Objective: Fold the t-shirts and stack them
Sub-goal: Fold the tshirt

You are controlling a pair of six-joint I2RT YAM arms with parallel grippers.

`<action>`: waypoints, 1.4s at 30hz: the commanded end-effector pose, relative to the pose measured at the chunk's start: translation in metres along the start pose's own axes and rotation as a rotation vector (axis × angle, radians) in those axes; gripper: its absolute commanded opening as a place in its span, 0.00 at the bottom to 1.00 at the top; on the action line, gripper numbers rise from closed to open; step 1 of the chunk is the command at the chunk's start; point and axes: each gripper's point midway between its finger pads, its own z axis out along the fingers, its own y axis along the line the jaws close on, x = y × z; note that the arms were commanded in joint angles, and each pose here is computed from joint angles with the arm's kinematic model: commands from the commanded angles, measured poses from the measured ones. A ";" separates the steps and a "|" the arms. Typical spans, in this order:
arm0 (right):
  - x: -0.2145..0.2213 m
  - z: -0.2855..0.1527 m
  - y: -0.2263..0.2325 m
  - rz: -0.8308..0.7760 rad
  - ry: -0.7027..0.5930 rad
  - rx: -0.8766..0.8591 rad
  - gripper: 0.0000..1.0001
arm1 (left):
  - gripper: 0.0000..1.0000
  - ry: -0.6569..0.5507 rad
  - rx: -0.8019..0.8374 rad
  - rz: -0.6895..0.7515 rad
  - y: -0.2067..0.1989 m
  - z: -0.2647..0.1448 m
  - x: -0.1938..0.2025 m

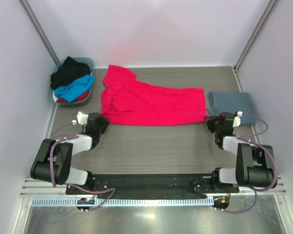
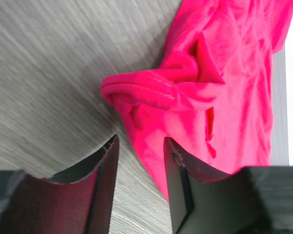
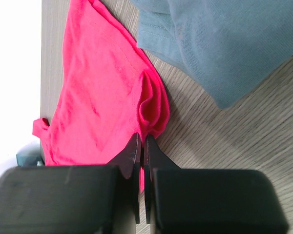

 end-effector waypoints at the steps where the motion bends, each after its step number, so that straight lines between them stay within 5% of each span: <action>1: -0.007 0.002 0.011 -0.013 -0.028 -0.030 0.01 | 0.42 -0.045 -0.002 -0.012 0.004 0.000 -0.007; 7: -0.007 0.002 0.011 -0.011 -0.031 -0.032 0.01 | 0.27 -0.027 0.019 -0.014 0.001 0.020 0.003; 12: -0.006 0.003 0.010 -0.010 -0.026 -0.029 0.01 | 0.39 -0.061 0.013 0.005 -0.002 0.031 -0.002; 15: -0.006 0.004 0.009 -0.008 -0.025 -0.026 0.01 | 0.37 -0.073 -0.014 0.016 0.003 0.034 -0.003; 18: -0.006 0.004 0.009 -0.007 -0.026 -0.026 0.01 | 0.17 -0.069 -0.012 0.027 0.001 0.040 -0.003; 19: -0.006 0.004 0.009 -0.008 -0.026 -0.028 0.01 | 0.00 -0.050 -0.009 0.035 0.000 0.044 0.000; 24: -0.014 -0.003 0.025 -0.065 -0.051 -0.052 0.01 | 0.00 -0.050 -0.005 0.043 -0.004 0.034 -0.006; 33: -0.033 -0.030 0.075 -0.185 -0.044 -0.032 0.01 | 0.00 -0.156 -0.008 0.062 -0.057 -0.032 -0.068; 42: -0.102 -0.150 0.193 -0.282 -0.207 -0.209 0.01 | 0.00 -0.179 0.203 -0.027 -0.160 -0.145 -0.132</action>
